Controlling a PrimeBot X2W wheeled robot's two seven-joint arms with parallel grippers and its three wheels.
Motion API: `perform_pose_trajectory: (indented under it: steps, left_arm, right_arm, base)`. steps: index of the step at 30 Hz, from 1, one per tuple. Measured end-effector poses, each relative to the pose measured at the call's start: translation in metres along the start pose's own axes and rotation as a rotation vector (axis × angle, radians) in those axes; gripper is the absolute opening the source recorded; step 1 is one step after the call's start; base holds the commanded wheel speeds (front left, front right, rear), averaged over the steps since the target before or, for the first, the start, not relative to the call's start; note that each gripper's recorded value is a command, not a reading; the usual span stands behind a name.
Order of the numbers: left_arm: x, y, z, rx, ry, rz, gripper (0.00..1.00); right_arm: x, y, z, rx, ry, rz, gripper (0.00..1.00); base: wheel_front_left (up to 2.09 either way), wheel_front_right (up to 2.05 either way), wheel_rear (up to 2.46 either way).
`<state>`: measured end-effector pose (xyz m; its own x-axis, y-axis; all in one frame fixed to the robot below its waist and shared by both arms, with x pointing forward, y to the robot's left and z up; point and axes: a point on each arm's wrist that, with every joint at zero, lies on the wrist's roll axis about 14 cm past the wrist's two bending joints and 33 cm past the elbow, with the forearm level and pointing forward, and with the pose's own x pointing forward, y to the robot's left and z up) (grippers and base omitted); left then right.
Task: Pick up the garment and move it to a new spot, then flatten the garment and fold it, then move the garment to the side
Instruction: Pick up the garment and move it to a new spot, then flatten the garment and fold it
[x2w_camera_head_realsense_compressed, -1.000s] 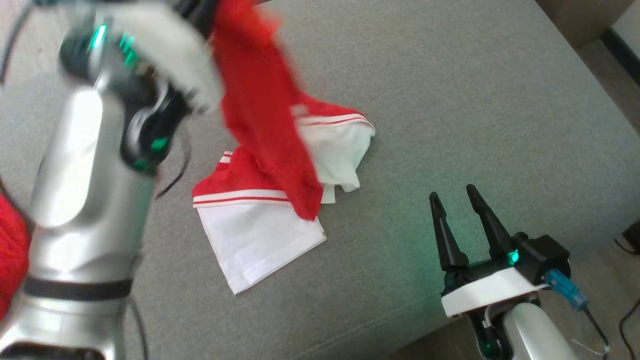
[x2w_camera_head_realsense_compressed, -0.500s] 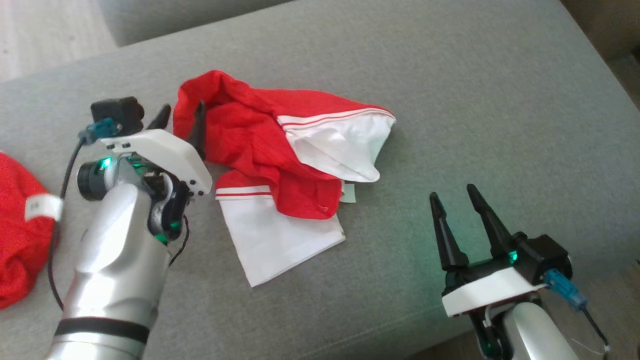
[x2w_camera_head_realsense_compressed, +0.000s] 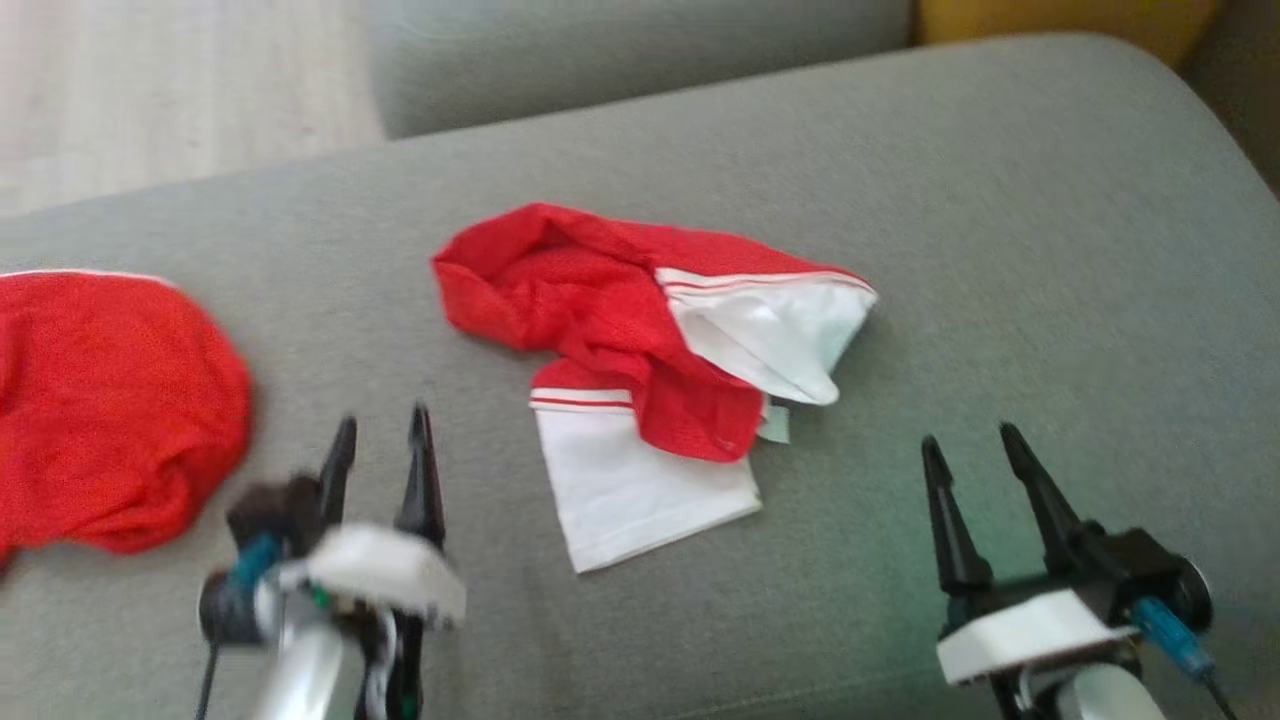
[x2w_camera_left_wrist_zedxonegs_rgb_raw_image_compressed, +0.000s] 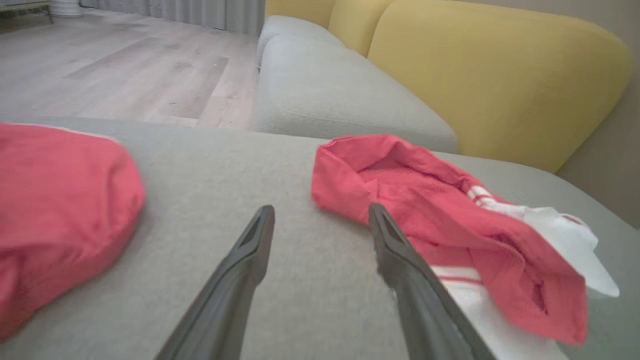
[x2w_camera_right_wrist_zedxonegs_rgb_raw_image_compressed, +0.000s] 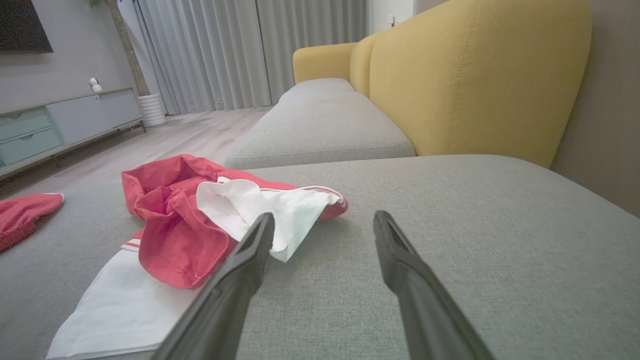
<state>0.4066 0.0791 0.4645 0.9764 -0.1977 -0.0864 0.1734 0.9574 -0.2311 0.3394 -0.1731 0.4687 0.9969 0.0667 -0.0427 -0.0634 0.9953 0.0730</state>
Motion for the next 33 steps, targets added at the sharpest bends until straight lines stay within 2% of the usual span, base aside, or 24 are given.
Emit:
perform_pose_trajectory:
  steps: [6,11,25,33]
  left_arm:
    - [-0.056,0.025,0.002,0.024,-0.035,0.095,1.0]
    - [-0.082,0.035,0.005,0.049,-0.055,0.128,1.0]
    - [-0.107,0.06,0.011,0.064,-0.081,0.207,1.0]
    - [-0.109,0.061,0.012,0.062,-0.087,0.211,1.0]
  right_arm:
    - [-0.007,0.003,-0.009,-0.01,0.026,0.013,1.0]
    - [-0.008,0.012,-0.015,-0.021,0.043,0.045,1.0]
    - [-0.006,0.022,-0.013,-0.015,0.036,0.076,1.0]
    - [-0.004,0.025,-0.013,-0.015,0.038,0.088,1.0]
  base:
    - [0.0,0.0,0.0]
    - [0.0,0.0,0.0]
    - [0.0,0.0,0.0]
    - [0.0,0.0,0.0]
